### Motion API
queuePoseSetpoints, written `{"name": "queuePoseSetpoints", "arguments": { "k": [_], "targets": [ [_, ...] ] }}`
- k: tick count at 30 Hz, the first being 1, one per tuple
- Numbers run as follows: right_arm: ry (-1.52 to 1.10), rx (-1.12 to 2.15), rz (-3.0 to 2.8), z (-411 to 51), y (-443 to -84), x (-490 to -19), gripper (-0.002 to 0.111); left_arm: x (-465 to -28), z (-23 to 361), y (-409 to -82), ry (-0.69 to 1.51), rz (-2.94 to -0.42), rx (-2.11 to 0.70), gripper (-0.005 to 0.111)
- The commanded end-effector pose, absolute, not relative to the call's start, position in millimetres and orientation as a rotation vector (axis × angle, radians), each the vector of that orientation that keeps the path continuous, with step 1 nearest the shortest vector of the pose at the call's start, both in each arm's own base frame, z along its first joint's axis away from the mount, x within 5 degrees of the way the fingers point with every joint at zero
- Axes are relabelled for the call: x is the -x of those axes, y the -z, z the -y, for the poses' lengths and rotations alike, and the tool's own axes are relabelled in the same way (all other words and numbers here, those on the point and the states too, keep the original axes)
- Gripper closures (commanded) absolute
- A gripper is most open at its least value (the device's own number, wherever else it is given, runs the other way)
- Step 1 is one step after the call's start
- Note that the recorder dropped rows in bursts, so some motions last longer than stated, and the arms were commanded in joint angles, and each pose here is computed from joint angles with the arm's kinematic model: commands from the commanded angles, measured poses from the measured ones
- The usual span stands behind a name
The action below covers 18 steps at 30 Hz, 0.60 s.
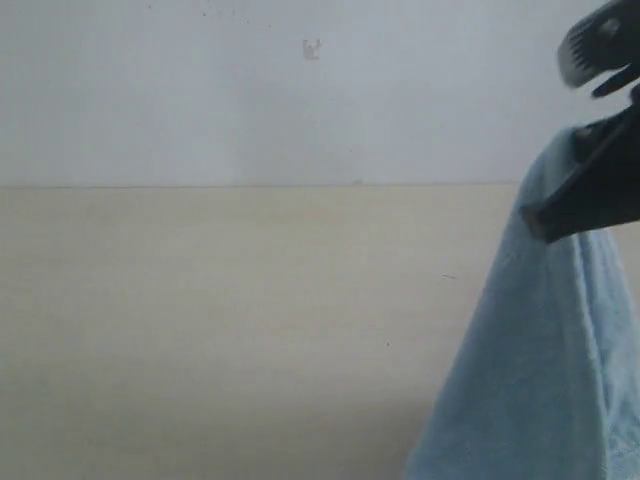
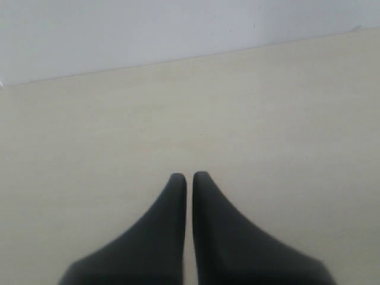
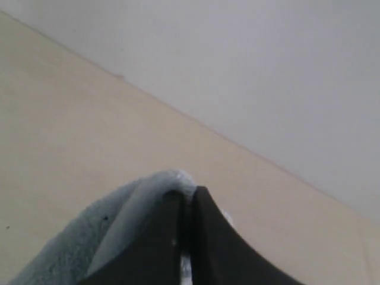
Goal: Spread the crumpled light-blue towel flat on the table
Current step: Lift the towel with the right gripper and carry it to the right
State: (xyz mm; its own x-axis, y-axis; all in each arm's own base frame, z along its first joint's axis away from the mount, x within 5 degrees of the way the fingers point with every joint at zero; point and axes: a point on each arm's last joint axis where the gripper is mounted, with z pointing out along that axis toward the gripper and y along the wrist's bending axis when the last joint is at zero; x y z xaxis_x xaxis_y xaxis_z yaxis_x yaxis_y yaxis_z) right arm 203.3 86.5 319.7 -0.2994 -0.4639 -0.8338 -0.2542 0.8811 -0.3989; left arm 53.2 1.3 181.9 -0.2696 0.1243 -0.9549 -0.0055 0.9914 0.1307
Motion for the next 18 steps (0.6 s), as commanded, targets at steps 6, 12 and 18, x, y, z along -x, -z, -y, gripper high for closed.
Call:
{"name": "queuePoseSetpoints", "arguments": {
  "k": [6,12,18],
  "targets": [
    [0.245,0.389,-2.161,-79,-255,-251,0.102,-53,-1,-181,-0.112,-1.839,-0.072,0.103],
    [0.256,0.394,-2.205,-81,-243,-255,0.087,-53,-1,-181,-0.112,-1.839,-0.072,0.103],
    [0.151,0.43,-2.171,-89,-245,-257,0.068,-56,-2,-199,-0.107,-1.646,-0.029,0.103]
  ]
}}
